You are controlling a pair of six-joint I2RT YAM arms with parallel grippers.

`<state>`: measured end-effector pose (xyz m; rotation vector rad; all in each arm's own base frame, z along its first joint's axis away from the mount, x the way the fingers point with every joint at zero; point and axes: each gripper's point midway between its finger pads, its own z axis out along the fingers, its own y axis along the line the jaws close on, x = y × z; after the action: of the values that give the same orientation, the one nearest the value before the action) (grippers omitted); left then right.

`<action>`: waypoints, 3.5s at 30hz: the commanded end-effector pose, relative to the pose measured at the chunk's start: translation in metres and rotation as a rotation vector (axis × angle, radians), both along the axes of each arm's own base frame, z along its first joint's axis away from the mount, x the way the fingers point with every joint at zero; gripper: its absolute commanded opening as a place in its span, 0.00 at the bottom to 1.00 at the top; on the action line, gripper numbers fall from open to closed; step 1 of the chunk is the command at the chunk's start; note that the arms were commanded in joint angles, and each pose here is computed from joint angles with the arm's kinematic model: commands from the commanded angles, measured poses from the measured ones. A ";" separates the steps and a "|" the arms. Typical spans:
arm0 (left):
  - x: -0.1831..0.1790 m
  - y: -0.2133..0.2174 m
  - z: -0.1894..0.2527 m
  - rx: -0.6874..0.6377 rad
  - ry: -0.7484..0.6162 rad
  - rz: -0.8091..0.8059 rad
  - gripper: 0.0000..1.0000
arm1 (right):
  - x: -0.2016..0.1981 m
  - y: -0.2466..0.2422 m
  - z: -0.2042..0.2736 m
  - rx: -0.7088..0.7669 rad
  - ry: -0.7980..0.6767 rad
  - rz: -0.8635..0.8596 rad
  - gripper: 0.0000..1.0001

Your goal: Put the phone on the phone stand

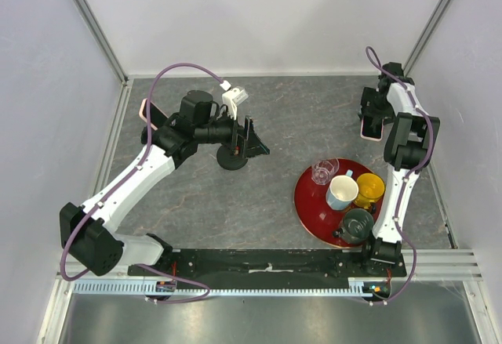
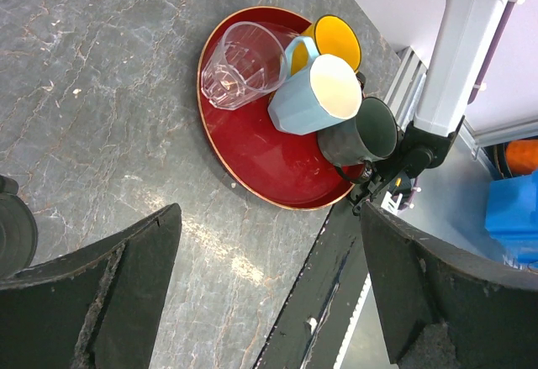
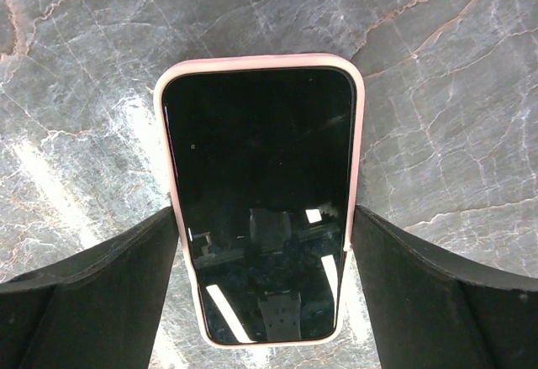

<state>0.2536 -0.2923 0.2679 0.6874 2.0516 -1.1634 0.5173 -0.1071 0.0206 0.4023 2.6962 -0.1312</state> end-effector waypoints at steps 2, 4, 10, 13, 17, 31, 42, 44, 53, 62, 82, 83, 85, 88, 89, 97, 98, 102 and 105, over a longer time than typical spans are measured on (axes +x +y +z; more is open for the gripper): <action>-0.001 -0.003 0.021 -0.029 -0.048 -0.020 0.93 | -0.027 0.018 -0.056 0.153 0.126 0.011 0.85; -0.002 -0.003 0.021 -0.031 -0.048 -0.022 0.93 | -0.031 0.016 -0.060 0.142 0.140 0.009 0.85; -0.002 -0.003 0.022 -0.033 -0.049 -0.022 0.93 | -0.030 0.010 -0.061 0.106 0.143 0.013 0.69; -0.001 -0.003 0.021 -0.031 -0.049 -0.022 0.93 | -0.013 0.007 -0.043 0.096 0.071 0.001 0.51; -0.001 -0.002 0.022 -0.030 -0.057 -0.017 0.93 | 0.016 0.004 0.003 0.090 -0.090 -0.032 0.28; 0.001 0.004 0.028 -0.019 -0.105 0.009 0.93 | 0.057 0.048 0.185 0.381 -0.683 -0.107 0.00; -0.010 0.002 0.052 -0.115 -0.187 -0.031 0.93 | -0.037 0.183 0.317 1.111 -0.994 -0.040 0.00; -0.010 0.000 0.054 -0.147 -0.194 -0.034 0.93 | -0.062 0.211 0.322 1.216 -0.974 -0.047 0.00; -0.012 -0.004 0.058 -0.245 -0.258 -0.020 0.96 | -0.132 0.316 0.326 1.353 -0.874 -0.123 0.00; 0.002 0.004 0.053 -0.205 -0.298 0.063 0.86 | -0.173 0.389 0.312 1.498 -0.691 -0.181 0.00; 0.013 0.014 0.044 -0.128 -0.309 0.135 0.02 | -0.239 0.423 0.318 1.502 -0.663 -0.253 0.32; 0.012 0.013 0.044 -0.132 -0.308 0.128 0.02 | -0.242 0.426 0.318 1.495 -0.653 -0.217 0.43; 0.013 0.014 0.044 -0.131 -0.295 0.143 0.02 | -0.246 0.423 0.312 1.391 -0.688 -0.126 0.85; 0.013 0.015 0.044 -0.122 -0.266 0.154 0.02 | -0.252 0.406 0.304 1.212 -0.736 -0.012 0.98; 0.012 0.013 0.042 -0.119 -0.255 0.141 0.02 | -0.251 0.398 0.297 1.080 -0.788 0.098 0.98; -0.006 -0.001 0.046 -0.143 -0.193 0.002 0.02 | -0.262 0.323 0.249 0.349 -0.681 0.631 0.98; -0.008 -0.002 0.046 -0.147 -0.190 -0.011 0.02 | -0.263 0.318 0.246 0.270 -0.666 0.720 0.98; -0.014 -0.008 0.041 -0.152 -0.157 -0.072 0.02 | -0.260 0.303 0.252 0.095 -0.619 0.839 0.96; -0.024 -0.016 0.040 -0.164 -0.132 -0.151 0.02 | -0.256 0.300 0.257 0.028 -0.602 0.892 0.94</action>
<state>0.2460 -0.2910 0.2663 0.7074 1.9425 -1.1731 0.2646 0.2113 0.2806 -0.3783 2.0297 0.4513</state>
